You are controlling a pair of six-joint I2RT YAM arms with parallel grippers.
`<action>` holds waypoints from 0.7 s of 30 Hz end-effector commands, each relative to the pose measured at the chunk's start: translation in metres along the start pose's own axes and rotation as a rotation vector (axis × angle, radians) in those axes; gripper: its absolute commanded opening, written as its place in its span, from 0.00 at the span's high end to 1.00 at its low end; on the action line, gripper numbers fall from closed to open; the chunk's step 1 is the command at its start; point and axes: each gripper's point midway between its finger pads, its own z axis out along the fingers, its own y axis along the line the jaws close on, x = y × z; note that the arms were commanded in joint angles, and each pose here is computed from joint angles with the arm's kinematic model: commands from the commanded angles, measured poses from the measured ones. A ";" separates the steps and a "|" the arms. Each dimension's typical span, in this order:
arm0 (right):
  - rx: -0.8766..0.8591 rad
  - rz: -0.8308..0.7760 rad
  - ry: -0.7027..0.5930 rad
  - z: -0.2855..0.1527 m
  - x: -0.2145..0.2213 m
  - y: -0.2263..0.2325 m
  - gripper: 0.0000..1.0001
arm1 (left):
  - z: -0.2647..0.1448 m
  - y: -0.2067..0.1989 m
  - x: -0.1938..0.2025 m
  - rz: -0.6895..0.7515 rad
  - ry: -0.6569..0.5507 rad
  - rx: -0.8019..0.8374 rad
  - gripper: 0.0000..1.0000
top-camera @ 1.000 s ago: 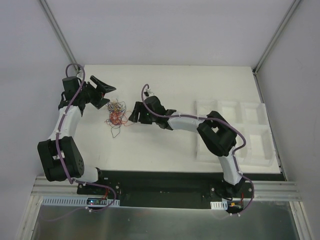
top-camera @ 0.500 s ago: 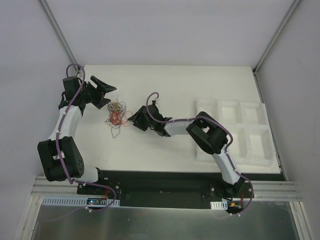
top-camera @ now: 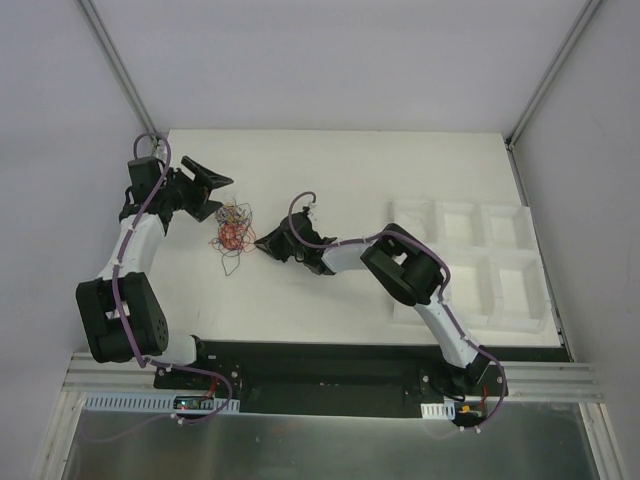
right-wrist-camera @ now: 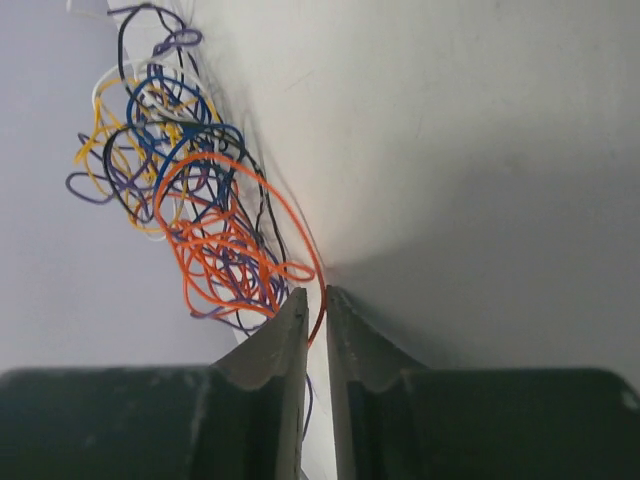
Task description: Untangle the cables
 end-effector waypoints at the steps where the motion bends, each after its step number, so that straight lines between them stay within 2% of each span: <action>1: -0.006 0.008 -0.011 0.010 -0.013 0.005 0.92 | 0.004 0.010 0.000 -0.058 -0.017 -0.022 0.26; 2: -0.029 -0.006 -0.006 0.009 -0.014 0.011 1.00 | 0.007 0.015 0.001 -0.078 -0.012 -0.033 0.27; 6: -0.080 -0.118 -0.040 -0.011 -0.031 0.026 1.00 | 0.017 0.038 0.009 -0.190 0.020 -0.086 0.28; 13: -0.205 -0.308 -0.112 -0.087 -0.066 0.060 1.00 | 0.042 0.091 0.036 -0.371 0.104 -0.209 0.35; 21: -0.337 -0.513 -0.123 -0.167 -0.056 0.116 1.00 | 0.075 0.122 0.053 -0.347 0.186 -0.252 0.30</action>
